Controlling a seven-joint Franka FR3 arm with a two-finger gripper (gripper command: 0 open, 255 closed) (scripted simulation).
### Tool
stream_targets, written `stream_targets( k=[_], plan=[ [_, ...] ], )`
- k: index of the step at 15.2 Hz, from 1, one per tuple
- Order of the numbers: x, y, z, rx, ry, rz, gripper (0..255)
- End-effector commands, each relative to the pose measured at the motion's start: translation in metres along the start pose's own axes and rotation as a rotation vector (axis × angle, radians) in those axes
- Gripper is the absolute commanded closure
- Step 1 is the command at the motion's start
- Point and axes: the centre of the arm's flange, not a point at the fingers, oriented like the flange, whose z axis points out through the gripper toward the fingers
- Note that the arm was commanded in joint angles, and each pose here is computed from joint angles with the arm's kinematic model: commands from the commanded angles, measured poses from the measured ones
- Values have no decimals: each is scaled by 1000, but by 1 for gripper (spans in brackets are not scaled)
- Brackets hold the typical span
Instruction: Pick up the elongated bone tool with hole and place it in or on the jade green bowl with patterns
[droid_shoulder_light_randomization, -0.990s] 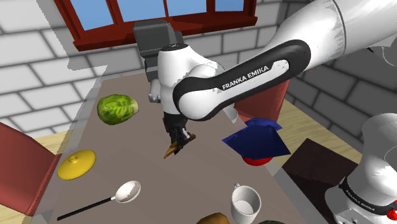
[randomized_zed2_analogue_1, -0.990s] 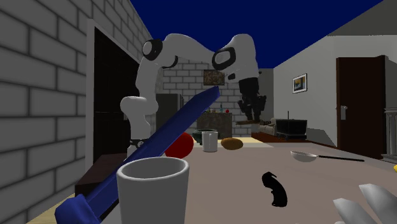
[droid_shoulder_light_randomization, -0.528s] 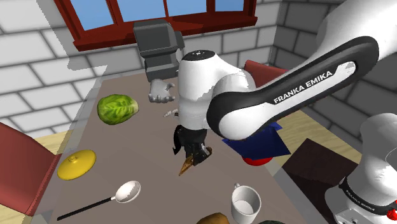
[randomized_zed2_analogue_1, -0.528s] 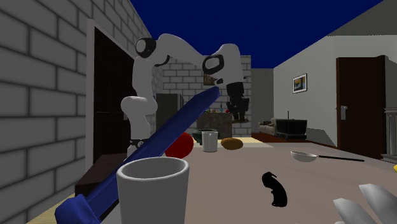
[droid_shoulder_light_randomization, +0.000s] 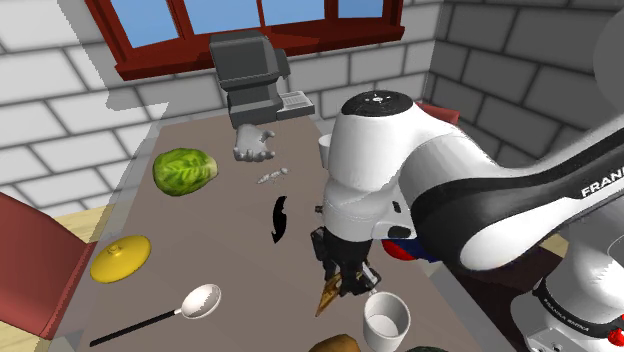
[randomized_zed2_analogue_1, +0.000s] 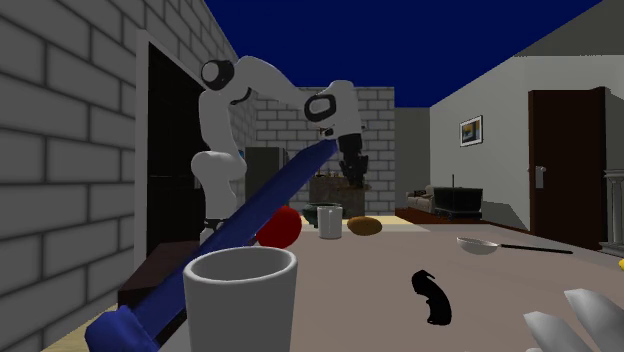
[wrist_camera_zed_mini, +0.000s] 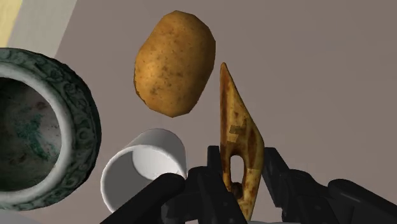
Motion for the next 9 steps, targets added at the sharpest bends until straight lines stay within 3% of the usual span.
stream_targets(
  k=[1, 9],
  plan=[
    [1, 29, 1, 0, 0, 1, 255],
    [-1, 134, -7, 0, 0, 1, 255]
  ],
)
